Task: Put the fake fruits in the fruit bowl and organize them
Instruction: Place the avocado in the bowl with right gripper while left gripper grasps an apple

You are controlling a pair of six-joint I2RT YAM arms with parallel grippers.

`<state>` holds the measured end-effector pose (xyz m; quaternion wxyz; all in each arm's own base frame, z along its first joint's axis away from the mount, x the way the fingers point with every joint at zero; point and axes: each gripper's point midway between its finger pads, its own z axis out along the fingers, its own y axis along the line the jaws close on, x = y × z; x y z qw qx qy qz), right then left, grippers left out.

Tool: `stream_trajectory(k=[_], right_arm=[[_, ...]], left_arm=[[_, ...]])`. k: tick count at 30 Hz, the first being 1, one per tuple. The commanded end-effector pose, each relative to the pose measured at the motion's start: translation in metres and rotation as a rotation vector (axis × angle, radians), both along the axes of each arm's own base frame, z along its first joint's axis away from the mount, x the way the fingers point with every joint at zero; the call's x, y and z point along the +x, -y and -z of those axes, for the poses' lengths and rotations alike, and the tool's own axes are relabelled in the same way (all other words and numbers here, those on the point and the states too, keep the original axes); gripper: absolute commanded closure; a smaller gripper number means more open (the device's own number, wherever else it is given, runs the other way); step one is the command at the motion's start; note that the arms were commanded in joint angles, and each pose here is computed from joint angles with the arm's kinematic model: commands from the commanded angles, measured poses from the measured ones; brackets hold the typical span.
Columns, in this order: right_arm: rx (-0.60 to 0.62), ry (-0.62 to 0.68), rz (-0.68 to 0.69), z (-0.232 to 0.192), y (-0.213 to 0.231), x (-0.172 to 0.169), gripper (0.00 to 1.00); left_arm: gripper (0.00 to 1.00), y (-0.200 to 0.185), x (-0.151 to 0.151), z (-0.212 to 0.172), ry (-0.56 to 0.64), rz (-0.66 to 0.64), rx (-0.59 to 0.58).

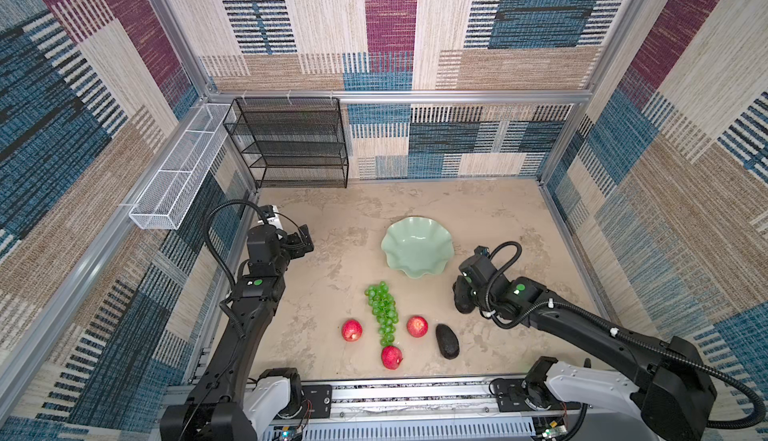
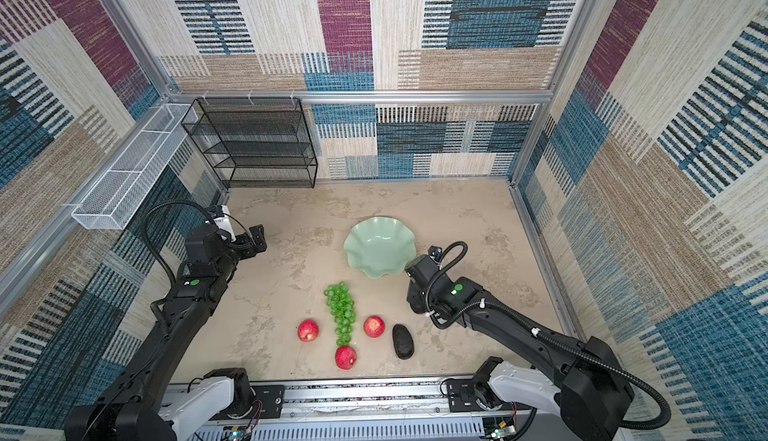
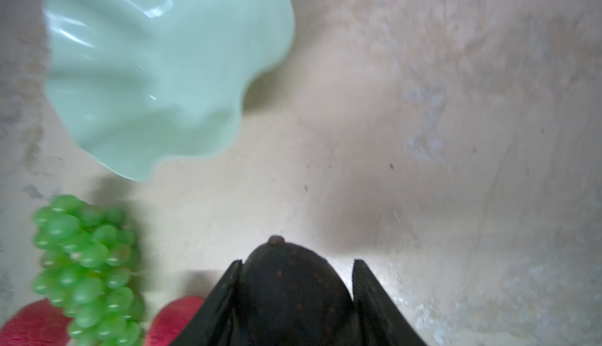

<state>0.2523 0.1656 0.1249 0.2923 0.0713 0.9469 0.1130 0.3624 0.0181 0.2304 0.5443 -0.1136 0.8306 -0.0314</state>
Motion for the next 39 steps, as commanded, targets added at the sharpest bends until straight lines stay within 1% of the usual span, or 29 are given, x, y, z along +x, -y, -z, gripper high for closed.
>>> stream_trajectory(k=[1,4,7,11,14,18,20,21,24,26,30,34,39], right_arm=[[-0.045,0.15,-0.079,-0.04,-0.025,0.042,0.53],[-0.055,0.207,-0.176,-0.055,-0.067,0.083,0.53],[-0.073,0.232,-0.25,-0.055,-0.104,0.12,0.53],[-0.092,0.208,-0.316,-0.03,-0.132,0.157,0.53],[-0.097,0.172,-0.351,-0.005,-0.146,0.171,0.52],[-0.102,0.13,-0.358,0.027,-0.153,0.18,0.52],[-0.089,0.113,-0.356,0.039,-0.154,0.183,0.5],[-0.083,0.103,-0.358,0.044,-0.154,0.184,0.5],[-0.083,0.079,-0.355,0.058,-0.154,0.186,0.49],[-0.079,0.065,-0.356,0.065,-0.154,0.186,0.49],[-0.065,0.063,-0.359,0.069,-0.154,0.186,0.42],[-0.038,0.053,-0.353,0.071,-0.152,0.186,0.35],[0.0,0.06,-0.34,0.066,-0.149,0.186,0.3]], left_arm=[[0.0,0.001,0.005,-0.008,0.035,-0.001,-0.03],[0.0,0.002,0.005,-0.008,0.03,0.001,-0.029],[0.0,0.002,0.004,-0.007,0.028,0.004,-0.029],[0.0,0.003,0.003,-0.008,0.031,0.007,-0.032],[0.0,0.003,0.003,-0.008,0.029,0.008,-0.035],[0.02,0.002,0.0,-0.006,-0.001,0.001,-0.033],[0.04,0.002,-0.007,-0.006,-0.054,-0.01,-0.043],[0.05,0.005,-0.011,-0.005,-0.076,0.006,-0.046],[0.08,0.012,-0.029,0.009,-0.187,0.012,-0.116],[0.11,0.025,-0.044,0.016,-0.255,0.049,-0.187],[0.13,0.046,-0.068,0.026,-0.343,0.092,-0.306],[0.13,0.062,-0.088,0.037,-0.424,0.12,-0.359],[0.15,0.087,-0.107,0.061,-0.56,0.155,-0.401]])
